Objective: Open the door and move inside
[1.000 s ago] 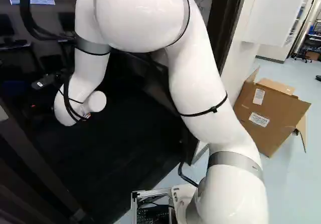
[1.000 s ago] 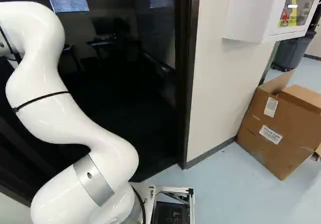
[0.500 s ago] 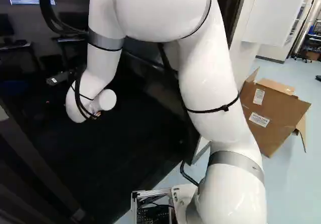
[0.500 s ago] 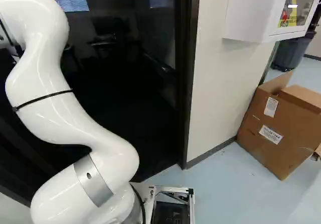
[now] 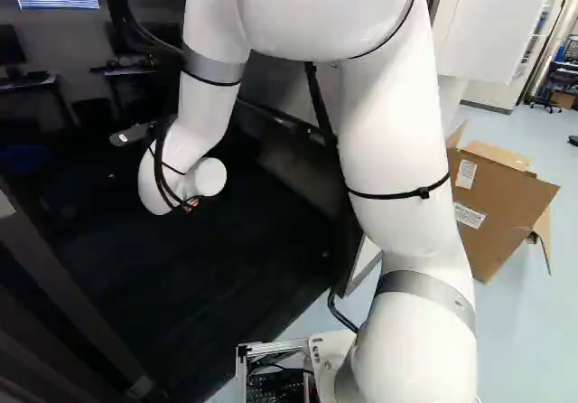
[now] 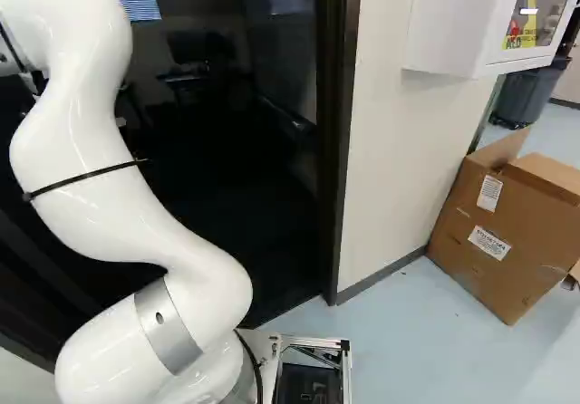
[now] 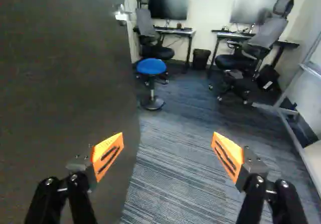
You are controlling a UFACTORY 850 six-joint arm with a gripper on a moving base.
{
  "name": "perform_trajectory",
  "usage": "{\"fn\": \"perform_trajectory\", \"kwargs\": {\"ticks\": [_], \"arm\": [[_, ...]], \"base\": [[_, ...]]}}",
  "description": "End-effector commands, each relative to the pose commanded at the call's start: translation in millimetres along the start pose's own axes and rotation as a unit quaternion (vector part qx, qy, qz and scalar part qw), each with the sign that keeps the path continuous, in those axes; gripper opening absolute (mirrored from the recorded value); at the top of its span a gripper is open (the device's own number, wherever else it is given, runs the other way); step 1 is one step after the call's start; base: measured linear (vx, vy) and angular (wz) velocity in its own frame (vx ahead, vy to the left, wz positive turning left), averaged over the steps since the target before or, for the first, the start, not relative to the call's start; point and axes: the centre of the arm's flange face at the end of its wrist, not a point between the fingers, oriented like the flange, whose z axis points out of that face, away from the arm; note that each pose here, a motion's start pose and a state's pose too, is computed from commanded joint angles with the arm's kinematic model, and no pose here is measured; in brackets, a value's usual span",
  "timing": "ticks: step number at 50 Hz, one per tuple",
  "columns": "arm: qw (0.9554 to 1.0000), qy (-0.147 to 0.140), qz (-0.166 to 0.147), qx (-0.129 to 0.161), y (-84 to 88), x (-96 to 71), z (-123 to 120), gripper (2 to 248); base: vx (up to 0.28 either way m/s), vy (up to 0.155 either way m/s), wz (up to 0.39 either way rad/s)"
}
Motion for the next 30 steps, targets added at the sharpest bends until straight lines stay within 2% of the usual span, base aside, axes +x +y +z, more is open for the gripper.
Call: {"fn": "perform_trajectory", "kwargs": {"ticks": [30], "arm": [[0.9976,-0.009,0.032,-0.061,42.2,-7.7,-36,247]], "base": [[0.0,0.0,0.0]]}}
